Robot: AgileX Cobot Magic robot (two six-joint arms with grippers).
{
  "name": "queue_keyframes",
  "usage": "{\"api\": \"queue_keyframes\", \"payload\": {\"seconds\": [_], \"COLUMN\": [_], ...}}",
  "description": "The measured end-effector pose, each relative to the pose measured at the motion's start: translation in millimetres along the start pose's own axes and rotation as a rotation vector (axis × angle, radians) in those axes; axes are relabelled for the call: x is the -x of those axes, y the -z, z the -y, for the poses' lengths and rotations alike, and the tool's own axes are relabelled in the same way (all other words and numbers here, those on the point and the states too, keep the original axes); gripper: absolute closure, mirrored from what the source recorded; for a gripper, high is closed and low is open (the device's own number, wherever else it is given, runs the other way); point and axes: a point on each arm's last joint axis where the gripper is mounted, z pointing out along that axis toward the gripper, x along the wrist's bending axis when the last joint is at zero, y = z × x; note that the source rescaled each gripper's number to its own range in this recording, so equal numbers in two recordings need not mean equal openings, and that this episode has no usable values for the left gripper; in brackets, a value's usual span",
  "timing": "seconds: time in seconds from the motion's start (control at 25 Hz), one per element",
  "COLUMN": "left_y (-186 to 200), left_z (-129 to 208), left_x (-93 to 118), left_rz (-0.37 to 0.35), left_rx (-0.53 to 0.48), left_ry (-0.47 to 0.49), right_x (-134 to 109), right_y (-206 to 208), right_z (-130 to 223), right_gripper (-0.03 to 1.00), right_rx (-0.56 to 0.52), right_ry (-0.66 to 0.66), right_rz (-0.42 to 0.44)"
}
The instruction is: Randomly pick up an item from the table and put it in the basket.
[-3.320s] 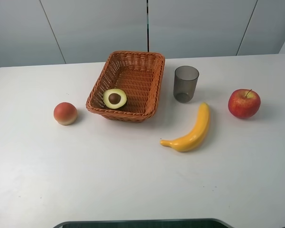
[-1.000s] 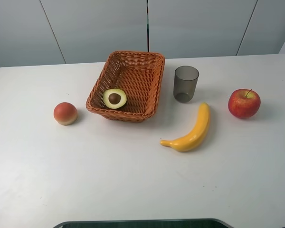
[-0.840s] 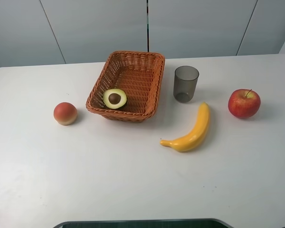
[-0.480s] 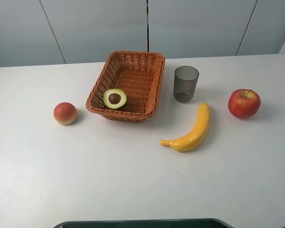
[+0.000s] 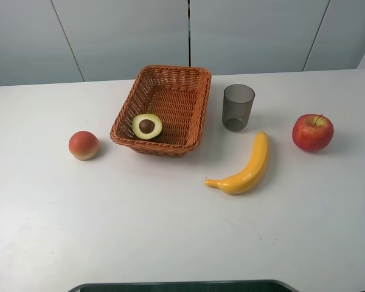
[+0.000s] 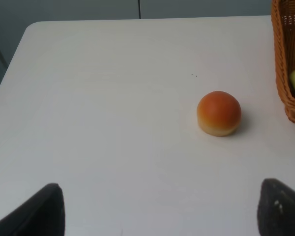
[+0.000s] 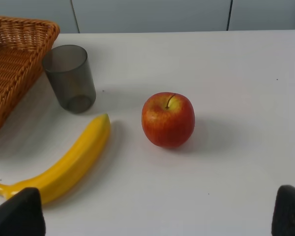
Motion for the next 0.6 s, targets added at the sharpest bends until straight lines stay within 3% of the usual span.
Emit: {"api": "queue_keyframes", "payload": {"seconds": [0.6], "left_y": [0.0], "left_z": [0.0], "left_x": [0.0], "left_rz": [0.000], "left_rx": [0.000], "left_ry": [0.000], "right_x": [0.0], "right_y": [0.0], "right_z": [0.0], "right_gripper": [-0.03], "right_rx": [0.000], "right_ry": [0.000], "right_rz": [0.000]}}
